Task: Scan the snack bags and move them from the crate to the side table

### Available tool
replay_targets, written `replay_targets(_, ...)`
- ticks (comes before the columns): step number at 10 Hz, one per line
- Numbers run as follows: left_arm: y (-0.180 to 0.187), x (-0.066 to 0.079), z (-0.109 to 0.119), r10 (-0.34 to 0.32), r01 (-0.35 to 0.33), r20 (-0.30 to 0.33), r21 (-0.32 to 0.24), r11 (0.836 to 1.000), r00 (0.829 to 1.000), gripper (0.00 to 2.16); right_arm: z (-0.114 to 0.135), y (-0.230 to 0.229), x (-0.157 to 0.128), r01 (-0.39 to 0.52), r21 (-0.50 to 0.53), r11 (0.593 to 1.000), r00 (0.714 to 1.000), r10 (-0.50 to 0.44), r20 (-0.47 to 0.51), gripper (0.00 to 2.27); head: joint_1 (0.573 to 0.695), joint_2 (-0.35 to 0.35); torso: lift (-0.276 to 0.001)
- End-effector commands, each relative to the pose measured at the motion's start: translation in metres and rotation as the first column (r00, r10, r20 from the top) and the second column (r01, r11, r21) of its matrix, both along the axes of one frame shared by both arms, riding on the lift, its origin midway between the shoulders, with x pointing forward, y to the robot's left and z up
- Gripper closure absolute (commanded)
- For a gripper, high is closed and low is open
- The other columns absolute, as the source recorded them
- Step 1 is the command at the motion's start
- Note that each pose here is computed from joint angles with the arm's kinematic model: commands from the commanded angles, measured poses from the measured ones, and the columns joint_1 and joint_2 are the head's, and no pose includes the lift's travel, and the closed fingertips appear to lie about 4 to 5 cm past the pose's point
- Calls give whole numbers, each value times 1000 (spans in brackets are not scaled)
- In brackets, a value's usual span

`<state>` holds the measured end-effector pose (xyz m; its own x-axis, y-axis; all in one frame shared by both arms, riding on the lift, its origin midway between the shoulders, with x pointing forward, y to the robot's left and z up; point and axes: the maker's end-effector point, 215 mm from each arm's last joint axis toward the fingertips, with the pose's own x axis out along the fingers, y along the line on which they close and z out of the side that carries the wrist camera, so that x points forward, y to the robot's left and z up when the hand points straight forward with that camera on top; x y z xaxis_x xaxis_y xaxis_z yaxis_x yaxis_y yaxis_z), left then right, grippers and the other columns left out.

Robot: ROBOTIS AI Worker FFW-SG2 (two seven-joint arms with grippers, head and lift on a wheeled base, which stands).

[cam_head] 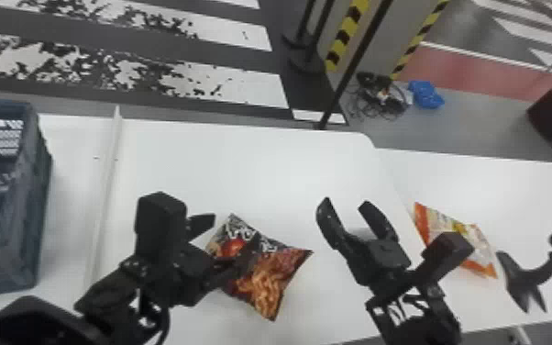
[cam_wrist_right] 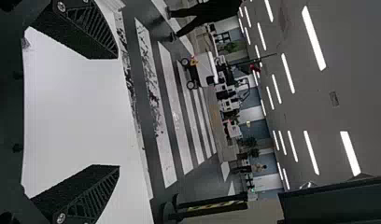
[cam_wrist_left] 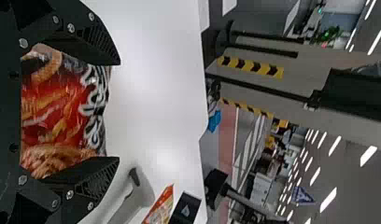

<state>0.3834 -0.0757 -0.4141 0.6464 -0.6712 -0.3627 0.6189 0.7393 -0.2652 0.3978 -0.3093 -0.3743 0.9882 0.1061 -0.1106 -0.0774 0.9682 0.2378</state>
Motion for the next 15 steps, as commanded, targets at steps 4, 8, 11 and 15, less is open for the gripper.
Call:
replay_targets(4,150,44,44,329,-341,143,63,938,933,70,-6,7,2,-14,-22,1000,1000,14,-8,83,695,-350,-87)
replay_targets(8,240,41,83,473,-495,299,-1,869,829,70,-22,20,-12,-26,-61,998,999,24,-38,83,695,-218,-87)
replay_targets(11,278,28,89,509,-540,315,14,841,801,70,-28,55,-27,-112,-178,978,993,102,-60,83,695,-135,-87)
replay_targets(15,274,22,80,483,-519,306,47,853,821,70,-42,144,-82,-314,-286,905,949,287,-132,83,695,-20,-87)
